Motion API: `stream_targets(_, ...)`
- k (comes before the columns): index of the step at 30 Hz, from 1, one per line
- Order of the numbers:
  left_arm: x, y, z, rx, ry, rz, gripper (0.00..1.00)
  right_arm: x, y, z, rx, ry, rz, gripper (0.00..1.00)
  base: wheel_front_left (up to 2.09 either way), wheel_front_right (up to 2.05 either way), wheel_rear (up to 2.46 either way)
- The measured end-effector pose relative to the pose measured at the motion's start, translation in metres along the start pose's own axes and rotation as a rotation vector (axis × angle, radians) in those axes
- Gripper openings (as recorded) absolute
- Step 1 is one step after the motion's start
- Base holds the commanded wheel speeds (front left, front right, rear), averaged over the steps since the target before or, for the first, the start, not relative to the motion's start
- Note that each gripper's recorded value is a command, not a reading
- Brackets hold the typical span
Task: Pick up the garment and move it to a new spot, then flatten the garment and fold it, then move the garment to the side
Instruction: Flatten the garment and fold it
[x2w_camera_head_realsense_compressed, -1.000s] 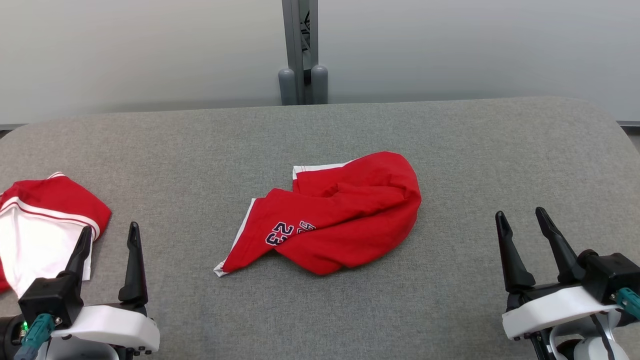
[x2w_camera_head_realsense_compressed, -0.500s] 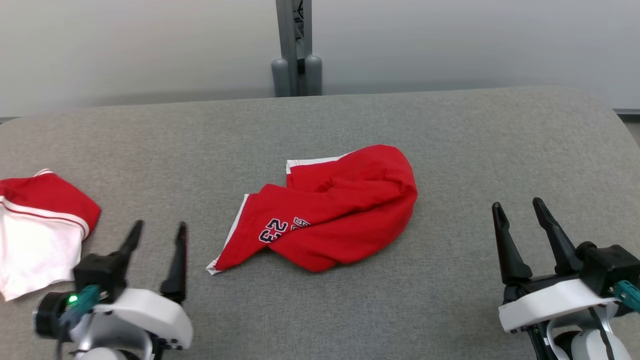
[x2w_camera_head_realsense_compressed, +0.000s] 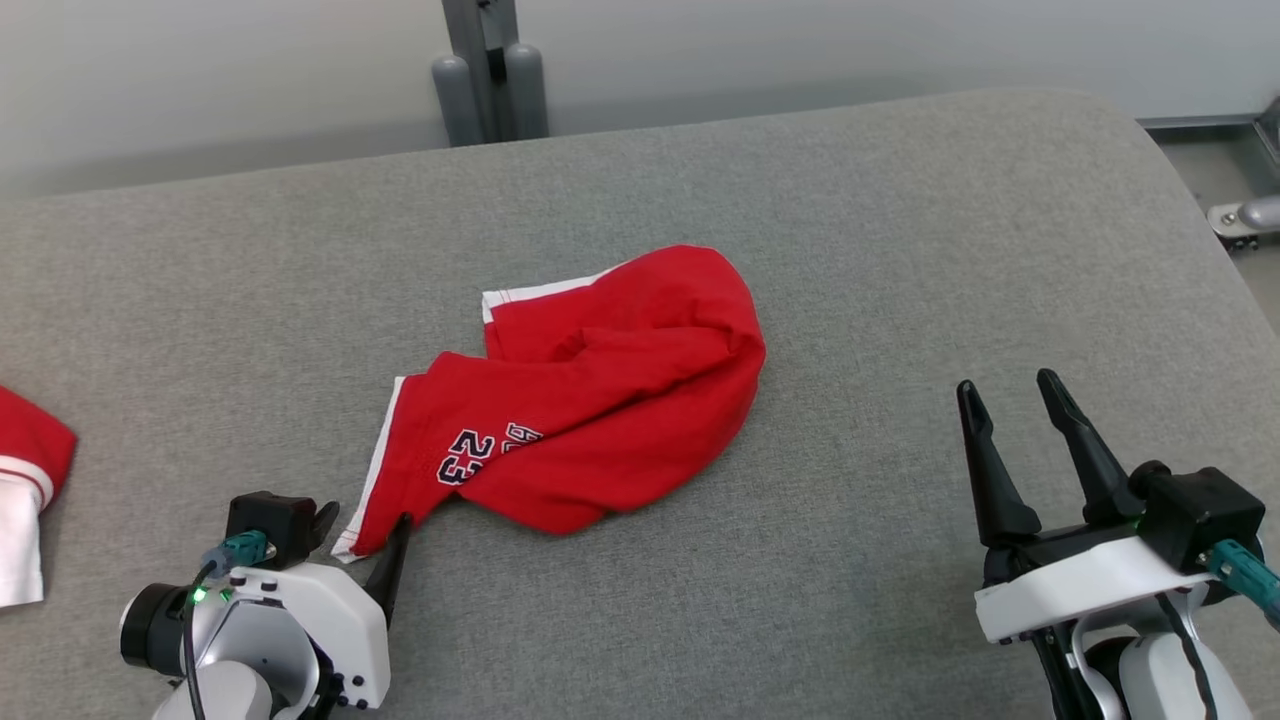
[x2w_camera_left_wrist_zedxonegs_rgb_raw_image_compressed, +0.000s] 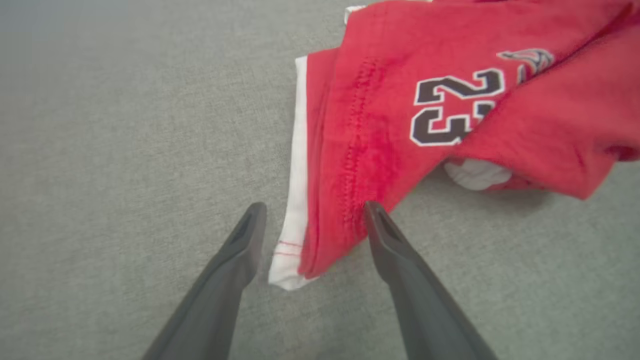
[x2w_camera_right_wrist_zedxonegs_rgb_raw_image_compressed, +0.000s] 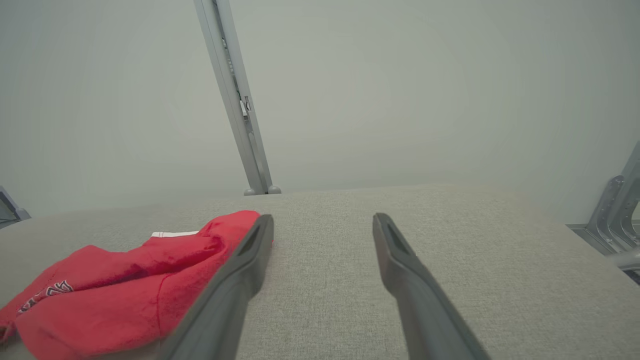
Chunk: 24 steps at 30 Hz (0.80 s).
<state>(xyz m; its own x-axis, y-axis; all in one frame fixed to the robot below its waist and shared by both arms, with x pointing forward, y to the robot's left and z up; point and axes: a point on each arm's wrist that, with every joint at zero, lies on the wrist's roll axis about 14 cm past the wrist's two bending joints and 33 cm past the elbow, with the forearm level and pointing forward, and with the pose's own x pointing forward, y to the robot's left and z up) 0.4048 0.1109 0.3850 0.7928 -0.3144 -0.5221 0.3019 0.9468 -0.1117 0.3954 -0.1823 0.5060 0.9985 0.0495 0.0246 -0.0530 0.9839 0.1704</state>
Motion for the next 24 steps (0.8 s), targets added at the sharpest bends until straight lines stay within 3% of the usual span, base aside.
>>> stream_targets(1,0.004,-0.001,-0.004,0.003,0.019,-0.012,1.0,0.0,-0.003,-0.001,0.003,0.0,-0.008,1.0,0.0,0.0,0.0)
stream_targets(2,0.007,-0.002,-0.007,0.0,0.035,-0.022,0.91,0.0,-0.005,-0.001,0.004,0.0,-0.015,1.0,0.0,0.0,0.0)
stream_targets(3,0.009,-0.002,-0.009,0.002,0.044,-0.025,0.34,-0.001,-0.007,-0.003,0.003,0.004,-0.022,1.0,0.0,0.0,0.0)
stream_targets(4,0.012,-0.002,-0.01,0.006,0.051,-0.031,0.0,-0.001,-0.009,-0.004,0.003,0.006,-0.027,1.0,0.0,0.0,0.0)
stream_targets(10,0.015,-0.012,0.02,0.054,-0.034,-0.079,0.0,-0.001,-0.017,0.0,0.008,-0.017,-0.049,1.0,0.0,0.0,0.0)
stream_targets(15,-0.003,-0.035,0.09,0.154,-0.25,-0.146,0.0,0.0,-0.018,0.007,0.011,-0.04,-0.053,1.0,0.0,0.0,0.0)
stream_targets(17,-0.018,-0.047,0.114,0.244,-0.319,-0.168,0.0,-0.001,-0.017,0.011,0.011,-0.051,-0.051,1.0,0.0,0.0,0.0)
stream_targets(24,-0.089,-0.149,0.166,0.436,-0.518,-0.442,0.0,-0.008,-0.013,0.02,0.034,-0.083,-0.044,1.0,0.0,0.0,0.0)
